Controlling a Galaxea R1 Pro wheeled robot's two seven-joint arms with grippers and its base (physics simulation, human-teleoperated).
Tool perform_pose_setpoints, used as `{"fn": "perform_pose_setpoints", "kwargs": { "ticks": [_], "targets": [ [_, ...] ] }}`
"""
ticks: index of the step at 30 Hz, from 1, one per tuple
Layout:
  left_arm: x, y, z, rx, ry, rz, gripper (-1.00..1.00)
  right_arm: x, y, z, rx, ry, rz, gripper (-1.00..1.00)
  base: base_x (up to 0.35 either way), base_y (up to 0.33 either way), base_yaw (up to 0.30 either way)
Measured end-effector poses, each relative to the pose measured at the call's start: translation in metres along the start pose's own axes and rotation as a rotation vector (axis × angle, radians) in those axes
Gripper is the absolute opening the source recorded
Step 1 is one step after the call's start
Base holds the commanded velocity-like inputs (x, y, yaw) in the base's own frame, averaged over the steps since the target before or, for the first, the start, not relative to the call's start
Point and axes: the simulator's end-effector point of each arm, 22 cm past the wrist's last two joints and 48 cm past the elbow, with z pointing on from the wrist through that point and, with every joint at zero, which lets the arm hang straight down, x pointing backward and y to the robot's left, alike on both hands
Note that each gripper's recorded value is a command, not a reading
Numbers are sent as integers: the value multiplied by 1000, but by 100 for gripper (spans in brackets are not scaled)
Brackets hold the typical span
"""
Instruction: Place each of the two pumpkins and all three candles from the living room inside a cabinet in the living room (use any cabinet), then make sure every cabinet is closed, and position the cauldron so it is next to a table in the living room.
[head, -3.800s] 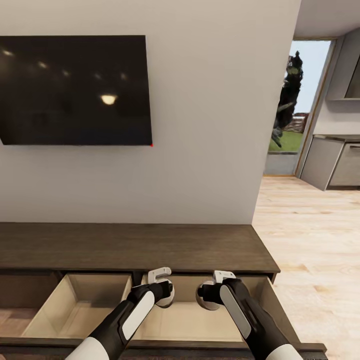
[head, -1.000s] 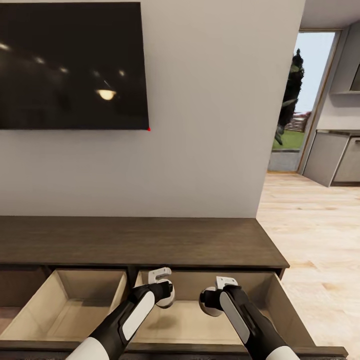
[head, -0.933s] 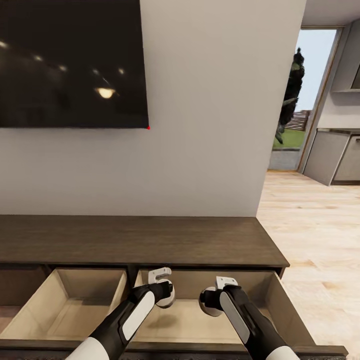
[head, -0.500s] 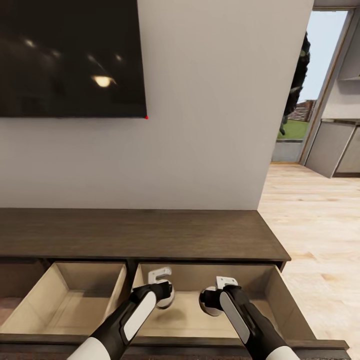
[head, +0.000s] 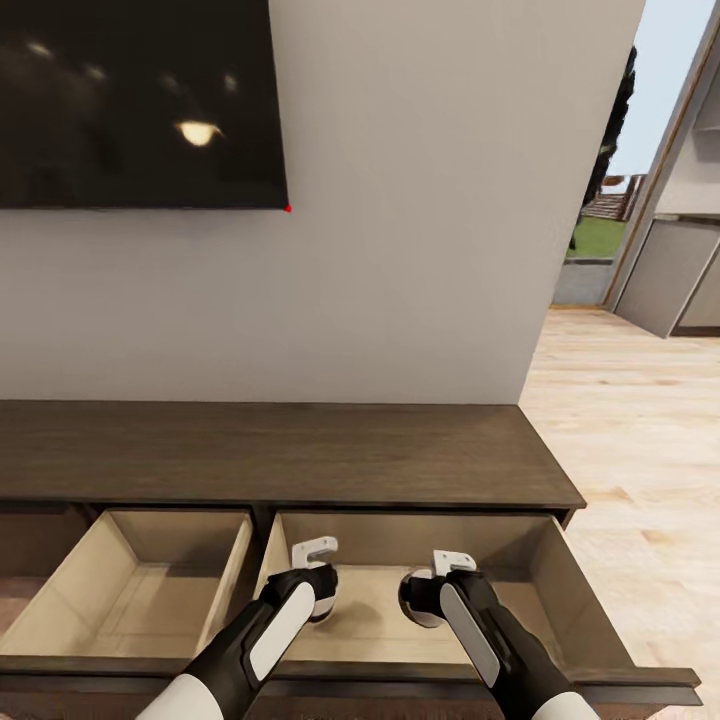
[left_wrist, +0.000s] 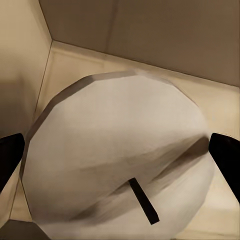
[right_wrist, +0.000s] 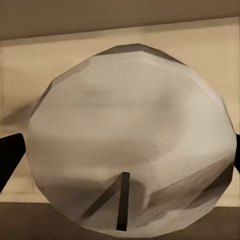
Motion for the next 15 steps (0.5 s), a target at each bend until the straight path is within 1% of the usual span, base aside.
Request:
{"fn": "perform_pose_setpoints", "kwargs": {
  "ticks": [15],
  "targets": [
    [25,5,21,-3,59,-4,-100,24,-5,23,7,61,7,-100,0,0,0]
  ]
}}
